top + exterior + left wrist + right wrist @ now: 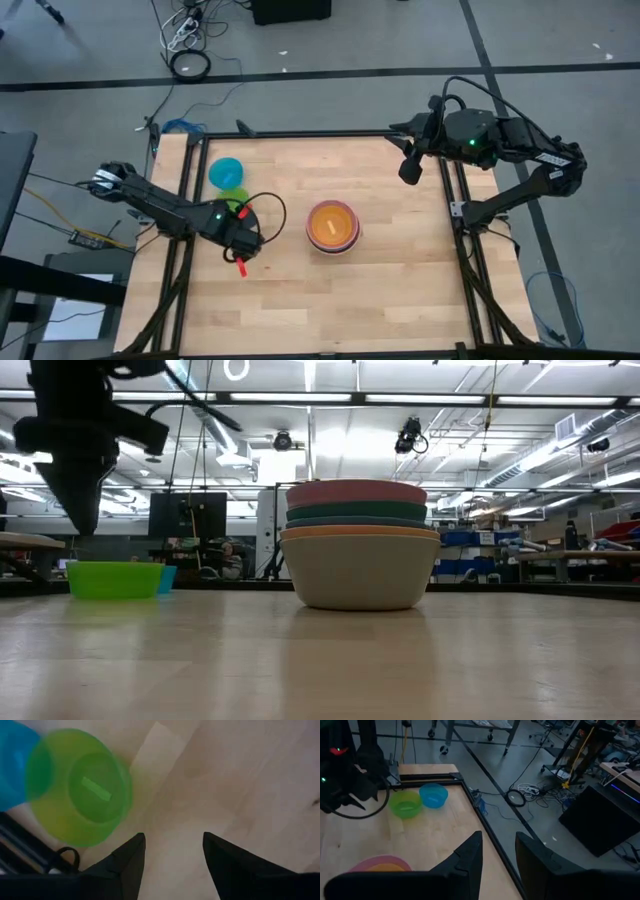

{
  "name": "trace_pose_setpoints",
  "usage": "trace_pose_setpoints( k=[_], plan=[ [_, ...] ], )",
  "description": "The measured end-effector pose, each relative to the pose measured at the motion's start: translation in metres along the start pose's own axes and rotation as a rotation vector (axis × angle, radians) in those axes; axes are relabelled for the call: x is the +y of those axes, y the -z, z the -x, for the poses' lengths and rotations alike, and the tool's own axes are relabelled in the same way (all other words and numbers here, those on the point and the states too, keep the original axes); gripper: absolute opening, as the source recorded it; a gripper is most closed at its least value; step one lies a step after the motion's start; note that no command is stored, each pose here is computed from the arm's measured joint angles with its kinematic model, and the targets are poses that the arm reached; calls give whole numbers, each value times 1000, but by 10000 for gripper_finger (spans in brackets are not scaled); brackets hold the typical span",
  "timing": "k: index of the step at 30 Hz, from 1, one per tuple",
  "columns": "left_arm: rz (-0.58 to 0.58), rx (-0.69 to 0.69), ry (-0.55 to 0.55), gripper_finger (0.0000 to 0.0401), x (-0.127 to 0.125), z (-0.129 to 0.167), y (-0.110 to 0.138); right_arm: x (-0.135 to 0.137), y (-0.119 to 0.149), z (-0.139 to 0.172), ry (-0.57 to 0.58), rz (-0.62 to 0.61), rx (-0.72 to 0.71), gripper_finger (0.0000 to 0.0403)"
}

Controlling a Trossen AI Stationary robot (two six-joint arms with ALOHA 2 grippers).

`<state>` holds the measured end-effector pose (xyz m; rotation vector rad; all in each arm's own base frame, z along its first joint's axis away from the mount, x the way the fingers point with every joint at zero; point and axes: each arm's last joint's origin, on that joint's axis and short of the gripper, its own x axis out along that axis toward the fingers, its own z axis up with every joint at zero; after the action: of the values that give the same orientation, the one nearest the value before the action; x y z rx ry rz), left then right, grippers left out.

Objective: Nest bowls inside each other
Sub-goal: Stack the light green bowl on top of the yellow bowl

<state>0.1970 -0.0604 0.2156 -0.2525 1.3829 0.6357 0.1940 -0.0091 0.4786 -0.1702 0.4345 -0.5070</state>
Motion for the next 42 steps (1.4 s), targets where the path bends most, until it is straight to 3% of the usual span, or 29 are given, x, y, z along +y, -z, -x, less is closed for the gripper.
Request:
trace_pose_setpoints(
  k=[6, 14, 19, 23, 27, 31, 37, 42],
  plan=[
    [-12, -17, -74, 207, 7, -19, 4, 0, 0, 0, 0, -8, -1, 103],
    [-47, -103, -156, 207, 11, -21, 1, 0, 0, 0, 0, -16, -1, 103],
    [-65, -74, -183, 207, 17, -30, 1, 0, 0, 0, 2, -19, -4, 103],
    [-56, -66, -170, 207, 20, -43, 2, 0, -1, 0, 3, -21, -8, 103],
    [-51, -54, -81, 198, 19, -55, 0, 0, -1, 0, 2, -22, -8, 103],
    [-40, -26, -44, 154, 20, -62, 1, 0, -1, 0, 3, -25, -8, 103],
    [-47, -11, 28, 18, 17, -62, -1, 0, -1, 0, 3, -29, -8, 103],
    [-50, -55, 87, 7, 10, -47, -13, 0, -1, 0, 3, -30, -10, 103]
  ],
)
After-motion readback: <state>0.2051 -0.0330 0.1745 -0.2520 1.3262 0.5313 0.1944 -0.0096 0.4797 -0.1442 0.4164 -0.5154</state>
